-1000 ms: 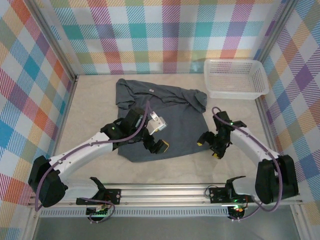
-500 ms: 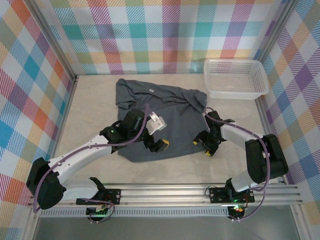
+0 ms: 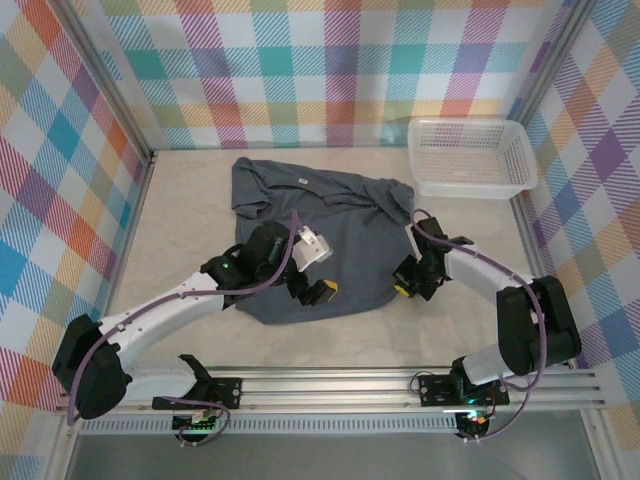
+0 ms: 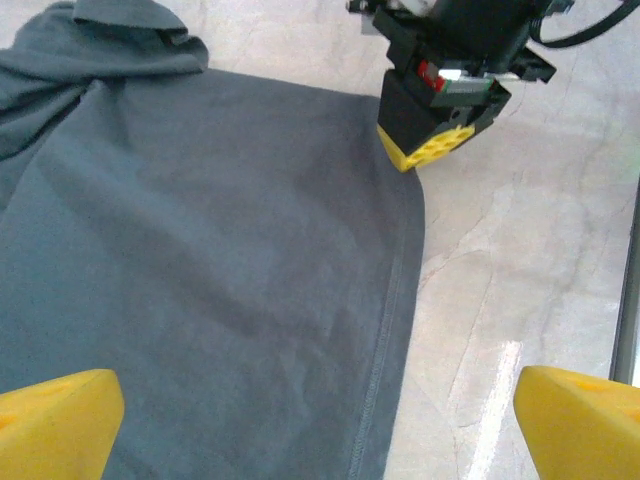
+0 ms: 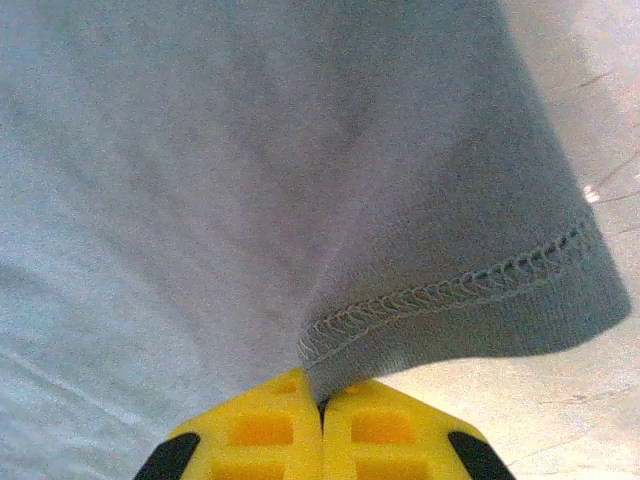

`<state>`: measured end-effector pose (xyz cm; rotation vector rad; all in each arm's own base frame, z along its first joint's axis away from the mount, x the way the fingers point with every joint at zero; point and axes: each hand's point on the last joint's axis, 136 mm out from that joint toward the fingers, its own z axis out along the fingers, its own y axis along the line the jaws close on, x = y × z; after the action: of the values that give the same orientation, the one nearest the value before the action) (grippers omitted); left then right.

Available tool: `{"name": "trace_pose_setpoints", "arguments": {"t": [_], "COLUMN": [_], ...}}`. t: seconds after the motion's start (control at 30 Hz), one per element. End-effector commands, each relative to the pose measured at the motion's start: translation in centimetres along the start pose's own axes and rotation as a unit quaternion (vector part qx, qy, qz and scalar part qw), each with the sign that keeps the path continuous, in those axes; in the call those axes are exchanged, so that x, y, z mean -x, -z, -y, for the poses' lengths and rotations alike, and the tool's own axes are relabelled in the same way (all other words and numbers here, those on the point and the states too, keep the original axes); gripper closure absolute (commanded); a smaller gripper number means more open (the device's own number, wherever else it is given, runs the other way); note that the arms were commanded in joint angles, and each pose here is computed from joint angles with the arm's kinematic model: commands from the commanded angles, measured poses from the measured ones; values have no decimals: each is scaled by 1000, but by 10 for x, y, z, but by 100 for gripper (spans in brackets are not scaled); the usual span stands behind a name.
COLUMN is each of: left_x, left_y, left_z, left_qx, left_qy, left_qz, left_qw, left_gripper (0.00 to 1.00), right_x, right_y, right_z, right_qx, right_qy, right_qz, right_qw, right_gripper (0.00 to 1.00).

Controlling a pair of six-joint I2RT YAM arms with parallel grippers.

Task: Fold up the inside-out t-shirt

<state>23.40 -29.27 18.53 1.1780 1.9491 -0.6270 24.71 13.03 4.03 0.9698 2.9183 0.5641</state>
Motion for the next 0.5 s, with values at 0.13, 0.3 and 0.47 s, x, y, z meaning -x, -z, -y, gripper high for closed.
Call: {"name": "trace_pose_setpoints", "arguments": {"t": [0.13, 0.3, 0.47], "left_x": [-5, -6, -7], "left_y": [-31, -51, -54], "left_z": [21, 27, 26], "left_qx": [-66, -78, -76], "left_qy": [30, 31, 30], "left_qz": [1, -4, -11], "left_qw": [997, 996, 997], "left_gripper": [0, 0, 0], "right_x": [-5, -5, -12], "right_y": [29, 25, 12], "right_z": [-31, -24, -21], "right_qx": [52, 40, 43], "right_qy": [26, 27, 19], "right_qz": [-4, -5, -30], "right_qw": [998, 999, 998], "right_gripper": [98, 89, 100]}}
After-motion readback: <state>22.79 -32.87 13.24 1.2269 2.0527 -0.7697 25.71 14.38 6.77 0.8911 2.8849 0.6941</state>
